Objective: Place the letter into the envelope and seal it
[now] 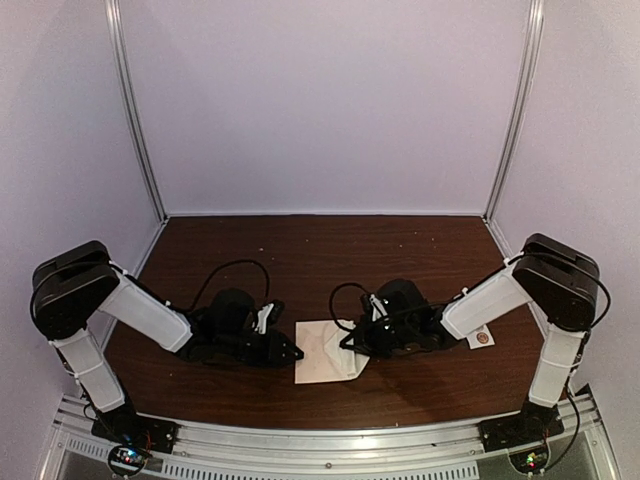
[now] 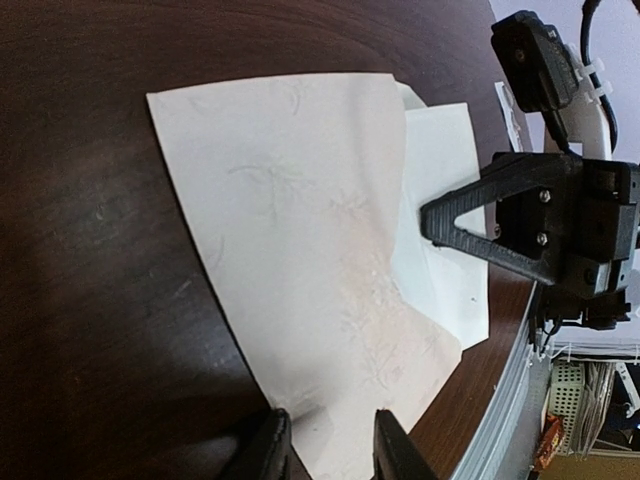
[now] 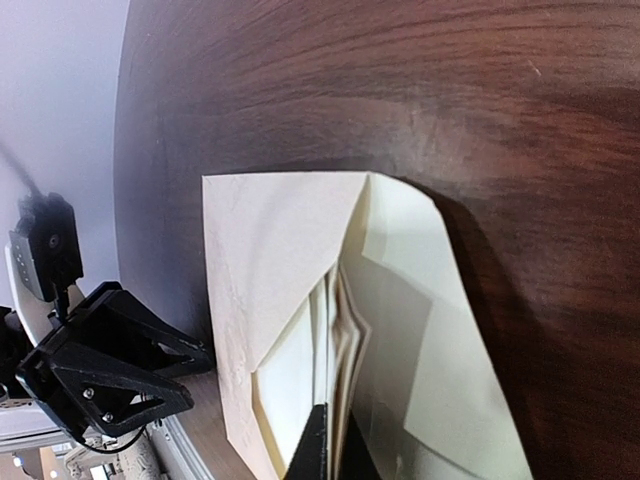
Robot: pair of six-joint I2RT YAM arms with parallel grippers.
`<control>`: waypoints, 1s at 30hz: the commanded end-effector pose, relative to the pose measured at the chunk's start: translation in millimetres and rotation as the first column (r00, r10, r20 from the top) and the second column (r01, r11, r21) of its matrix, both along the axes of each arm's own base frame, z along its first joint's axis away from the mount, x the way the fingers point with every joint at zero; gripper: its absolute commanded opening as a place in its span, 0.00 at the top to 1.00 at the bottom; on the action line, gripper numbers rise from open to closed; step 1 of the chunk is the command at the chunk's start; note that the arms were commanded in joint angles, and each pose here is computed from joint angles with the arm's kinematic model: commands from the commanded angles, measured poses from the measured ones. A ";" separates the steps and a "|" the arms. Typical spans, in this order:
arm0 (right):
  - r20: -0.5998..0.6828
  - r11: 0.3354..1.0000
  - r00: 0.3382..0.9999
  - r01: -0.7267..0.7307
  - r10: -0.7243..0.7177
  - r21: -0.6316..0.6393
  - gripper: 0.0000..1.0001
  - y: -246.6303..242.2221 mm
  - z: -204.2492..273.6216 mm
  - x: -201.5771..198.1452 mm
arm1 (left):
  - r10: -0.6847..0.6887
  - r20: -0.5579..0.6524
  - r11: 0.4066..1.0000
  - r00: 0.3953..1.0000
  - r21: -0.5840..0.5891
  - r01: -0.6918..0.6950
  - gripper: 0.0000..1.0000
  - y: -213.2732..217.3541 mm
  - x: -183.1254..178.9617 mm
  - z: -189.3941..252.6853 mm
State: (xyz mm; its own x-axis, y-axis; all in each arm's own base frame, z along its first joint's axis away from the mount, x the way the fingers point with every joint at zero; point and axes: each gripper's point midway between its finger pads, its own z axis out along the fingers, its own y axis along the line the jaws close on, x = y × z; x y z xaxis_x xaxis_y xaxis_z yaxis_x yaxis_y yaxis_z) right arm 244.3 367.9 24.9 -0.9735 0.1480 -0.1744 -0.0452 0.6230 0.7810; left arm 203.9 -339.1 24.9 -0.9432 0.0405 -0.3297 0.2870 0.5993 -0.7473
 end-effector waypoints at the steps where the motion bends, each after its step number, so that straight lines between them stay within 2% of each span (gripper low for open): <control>1: 0.029 1.000 0.999 -0.029 0.029 0.000 1.00 6.8 7.4 1.1 | 0.019 0.022 1.000 1.000 -0.022 -0.019 0.72 -2.0 7.8 6.7; 4: 0.058 0.998 0.998 -0.022 0.026 -0.062 0.99 -0.7 11.8 4.4 | 0.040 0.043 0.999 0.998 -0.013 -0.039 0.72 2.6 10.3 12.1; 13: 0.163 0.967 0.986 0.010 0.033 -0.256 0.67 -32.0 33.9 13.0 | 0.049 0.096 0.998 0.994 0.024 -0.052 0.67 6.4 17.6 25.1; 16: 0.191 0.947 0.981 0.042 0.021 -0.319 0.62 -45.2 39.2 16.6 | 0.050 0.105 0.999 0.993 0.013 -0.052 0.67 3.3 20.2 30.5; 22: 0.182 0.938 0.983 0.033 0.033 -0.345 0.64 -51.1 35.6 11.7 | 0.048 0.102 0.999 0.994 0.006 -0.048 0.66 0.4 21.5 29.6; 30: 0.148 0.956 0.987 -0.014 0.060 -0.291 0.72 -34.9 21.3 6.1 | 0.042 0.077 0.999 0.996 -0.002 -0.042 0.67 -3.3 20.3 21.3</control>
State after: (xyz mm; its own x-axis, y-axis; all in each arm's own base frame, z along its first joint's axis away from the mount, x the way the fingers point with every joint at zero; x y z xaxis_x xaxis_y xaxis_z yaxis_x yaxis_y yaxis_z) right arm 255.0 326.3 58.5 -0.9282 0.0530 -0.3683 -0.1676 0.8242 0.5410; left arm 213.9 -333.0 37.3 -0.9272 0.0176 -0.3741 0.2972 0.6422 -0.7065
